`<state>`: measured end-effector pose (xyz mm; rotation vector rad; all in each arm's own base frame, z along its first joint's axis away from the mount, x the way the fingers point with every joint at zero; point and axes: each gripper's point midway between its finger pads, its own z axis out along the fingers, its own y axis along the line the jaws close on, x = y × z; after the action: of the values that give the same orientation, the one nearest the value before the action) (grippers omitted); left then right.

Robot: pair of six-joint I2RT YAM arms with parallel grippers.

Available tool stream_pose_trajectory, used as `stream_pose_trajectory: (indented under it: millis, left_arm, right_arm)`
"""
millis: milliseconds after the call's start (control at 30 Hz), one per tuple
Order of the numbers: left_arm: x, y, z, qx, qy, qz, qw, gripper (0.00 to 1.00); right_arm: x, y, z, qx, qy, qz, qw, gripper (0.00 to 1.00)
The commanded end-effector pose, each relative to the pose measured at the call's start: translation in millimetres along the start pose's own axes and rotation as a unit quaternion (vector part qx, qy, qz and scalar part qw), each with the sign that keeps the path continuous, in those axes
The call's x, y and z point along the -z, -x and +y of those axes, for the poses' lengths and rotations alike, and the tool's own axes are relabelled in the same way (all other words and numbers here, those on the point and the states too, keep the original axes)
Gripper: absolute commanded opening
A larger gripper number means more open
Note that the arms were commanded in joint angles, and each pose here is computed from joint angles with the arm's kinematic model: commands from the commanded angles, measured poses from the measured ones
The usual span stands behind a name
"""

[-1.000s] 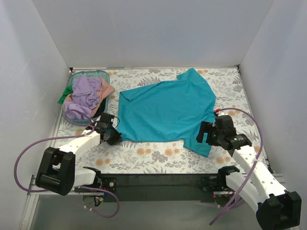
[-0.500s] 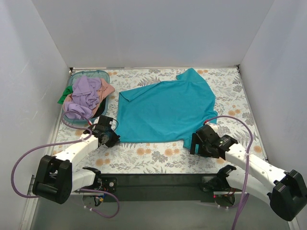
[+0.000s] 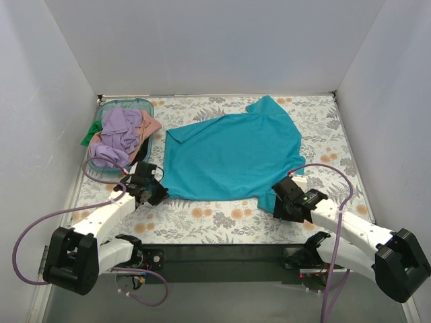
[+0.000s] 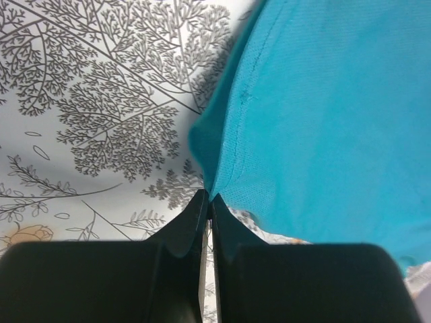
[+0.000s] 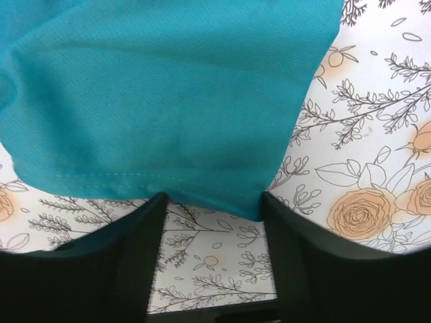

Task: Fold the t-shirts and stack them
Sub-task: Flatten the tshirt out

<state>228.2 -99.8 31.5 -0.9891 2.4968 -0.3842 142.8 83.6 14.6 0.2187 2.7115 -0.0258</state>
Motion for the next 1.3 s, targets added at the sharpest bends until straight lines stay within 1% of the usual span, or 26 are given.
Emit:
stream_pose_trajectory:
  millis: [0, 33, 100, 133, 167, 200, 233, 267, 333, 433, 533, 633, 667, 700, 800, 833, 867, 900, 1000, 1033, 1100, 1133, 1167, 1200, 1233, 1267]
  left_arm:
    - [9, 3, -12, 0.014, -0.043, -0.015, 0.999, 0.0]
    - [12, 5, -13, 0.015, -0.05, -0.02, 0.998, 0.0]
    - [14, 5, -14, 0.015, -0.054, -0.021, 0.998, 0.0]
    - [16, 4, -16, 0.018, -0.06, -0.018, 0.998, 0.0]
    - [18, 3, -19, 0.02, -0.066, -0.016, 0.997, 0.0]
    - [20, 3, -22, 0.022, -0.072, -0.012, 0.997, 0.0]
    - [22, 4, -24, 0.022, -0.076, -0.014, 0.997, 0.0]
    - [28, 0, -33, 0.019, -0.094, 0.003, 0.995, 0.0]
    - [34, -1, -42, 0.008, -0.11, 0.013, 0.994, 0.0]
    - [48, 5, -61, -0.003, -0.139, 0.011, 0.99, 0.0]
    - [69, 17, -79, -0.016, -0.16, -0.001, 0.987, 0.0]
    - [105, 34, -105, -0.018, -0.206, -0.029, 0.978, 0.0]
    - [122, 41, -115, -0.018, -0.228, -0.043, 0.973, 0.0]
    - [143, 51, -129, -0.018, -0.254, -0.06, 0.965, 0.0]
    - [184, 65, -150, -0.023, -0.301, -0.089, 0.949, 0.0]
    - [214, 74, -165, -0.028, -0.331, -0.104, 0.937, 0.0]
    - [229, 79, -170, -0.028, -0.342, -0.115, 0.932, 0.0]
    - [264, 88, -182, -0.032, -0.372, -0.136, 0.918, 0.0]
    - [316, 98, -196, -0.04, -0.416, -0.163, 0.894, 0.0]
    - [351, 102, -203, -0.047, -0.447, -0.181, 0.875, 0.0]
    - [381, 106, -207, -0.05, -0.47, -0.198, 0.859, 0.0]
    - [394, 108, -209, -0.055, -0.477, -0.205, 0.853, 0.0]
    - [424, 110, -211, -0.059, -0.499, -0.22, 0.836, 0.0]
    - [436, 110, -211, -0.063, -0.506, -0.223, 0.831, 0.0]
    - [446, 111, -213, -0.067, -0.513, -0.229, 0.825, 0.0]
    - [471, 111, -212, -0.069, -0.531, -0.242, 0.809, 0.0]
  right_arm:
    - [-12, -12, -7, -0.001, -0.02, 0.014, 1.0, 0.59]
    - [-13, -13, -3, 0.004, -0.007, 0.017, 1.0, 0.47]
    - [-16, -13, 2, 0.002, 0.008, 0.012, 1.0, 0.37]
    - [-16, -13, 3, 0.004, 0.012, 0.01, 1.0, 0.28]
    - [-15, -10, 4, 0.005, 0.014, 0.005, 1.0, 0.24]
    - [-13, -5, 5, 0.008, 0.019, -0.005, 1.0, 0.15]
    - [-11, -1, 6, 0.008, 0.021, -0.014, 1.0, 0.12]
    - [-3, 9, 12, 0.005, 0.036, -0.031, 0.999, 0.07]
    - [5, 24, 14, 0.006, 0.041, -0.061, 0.997, 0.02]
    - [33, 59, 17, -0.006, 0.055, -0.132, 0.99, 0.01]
    - [82, 101, 22, -0.026, 0.099, -0.223, 0.969, 0.01]
    - [132, 133, 23, -0.049, 0.137, -0.294, 0.945, 0.01]
    - [146, 140, 21, -0.053, 0.143, -0.311, 0.938, 0.01]
    - [177, 158, 19, -0.06, 0.155, -0.346, 0.923, 0.01]
    - [231, 181, 11, -0.068, 0.175, -0.402, 0.896, 0.01]
    - [264, 193, 7, -0.08, 0.192, -0.429, 0.879, 0.01]
    - [283, 200, 2, -0.076, 0.194, -0.448, 0.869, 0.01]
    - [315, 212, -3, -0.086, 0.205, -0.473, 0.852, 0.01]
    - [365, 225, -12, -0.072, 0.22, -0.512, 0.827, 0.01]
    - [397, 232, -17, -0.08, 0.237, -0.533, 0.808, 0.01]
    - [431, 236, -22, -0.073, 0.256, -0.557, 0.787, 0.01]
    - [442, 239, -21, -0.068, 0.262, -0.563, 0.781, 0.01]
    - [477, 239, -33, -0.071, 0.279, -0.589, 0.755, 0.01]
    - [494, 237, -30, -0.058, 0.301, -0.597, 0.742, 0.01]
    - [503, 240, -27, -0.049, 0.308, -0.601, 0.736, 0.01]
    - [533, 237, -38, -0.051, 0.324, -0.622, 0.711, 0.01]
